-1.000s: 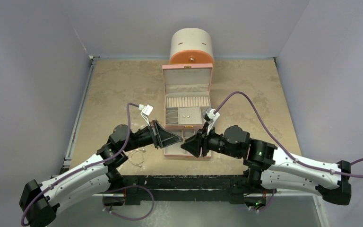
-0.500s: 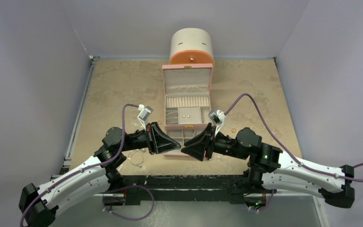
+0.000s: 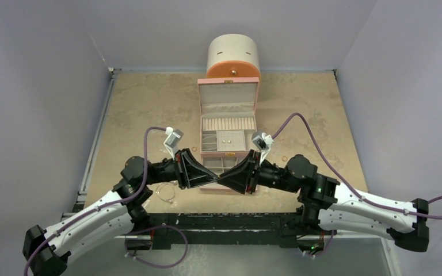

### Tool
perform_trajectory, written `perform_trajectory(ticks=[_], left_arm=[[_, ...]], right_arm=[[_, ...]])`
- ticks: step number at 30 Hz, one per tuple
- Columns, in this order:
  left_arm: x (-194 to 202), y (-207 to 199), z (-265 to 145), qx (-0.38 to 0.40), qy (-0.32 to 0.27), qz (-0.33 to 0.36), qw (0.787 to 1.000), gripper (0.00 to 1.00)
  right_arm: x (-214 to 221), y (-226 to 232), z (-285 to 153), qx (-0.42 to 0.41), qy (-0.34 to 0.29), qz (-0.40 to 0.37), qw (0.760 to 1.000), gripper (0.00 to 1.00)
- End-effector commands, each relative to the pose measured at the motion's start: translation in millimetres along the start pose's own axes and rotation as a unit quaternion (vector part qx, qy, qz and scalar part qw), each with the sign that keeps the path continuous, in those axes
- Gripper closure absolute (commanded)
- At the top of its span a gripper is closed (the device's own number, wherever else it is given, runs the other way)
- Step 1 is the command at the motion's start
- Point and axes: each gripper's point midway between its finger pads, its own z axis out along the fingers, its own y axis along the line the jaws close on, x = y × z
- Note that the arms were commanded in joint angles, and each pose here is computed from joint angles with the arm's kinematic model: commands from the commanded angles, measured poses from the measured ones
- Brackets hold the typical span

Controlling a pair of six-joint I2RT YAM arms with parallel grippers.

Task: Organize the mixed jewelry
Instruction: Pick up the jewelry from the center of the board.

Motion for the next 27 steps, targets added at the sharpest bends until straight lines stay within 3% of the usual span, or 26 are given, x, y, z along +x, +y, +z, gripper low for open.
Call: perform_trajectory(ticks=[1, 8, 13, 20, 27], left_arm=[[-14, -25, 1, 0.038, -0.015, 0.027, 0.999, 1.0], [-15, -24, 1, 0.036, -0.018, 0.027, 0.999, 1.0], [-15, -23, 1, 0.034, -0.021, 0.027, 0.999, 1.0], [-17, -21, 1, 0.028, -0.027, 0.026, 0.999, 1.0], [-24, -5, -5, -0.033, -0.048, 0.049, 0.997, 0.63]], right_arm=[[-13, 19, -3, -0.042, -0.028, 0.0, 0.999, 0.72], [-14, 18, -3, -0.039, -0.033, 0.0, 0.999, 0.8], [-13, 17, -4, -0.041, -0.034, 0.0, 0.999, 1.0], [-17, 17, -2, -0.04, -0.043, -0.001, 0.998, 1.0], [-23, -7, -3, 0.03, -0.056, -0.001, 0.998, 1.0]])
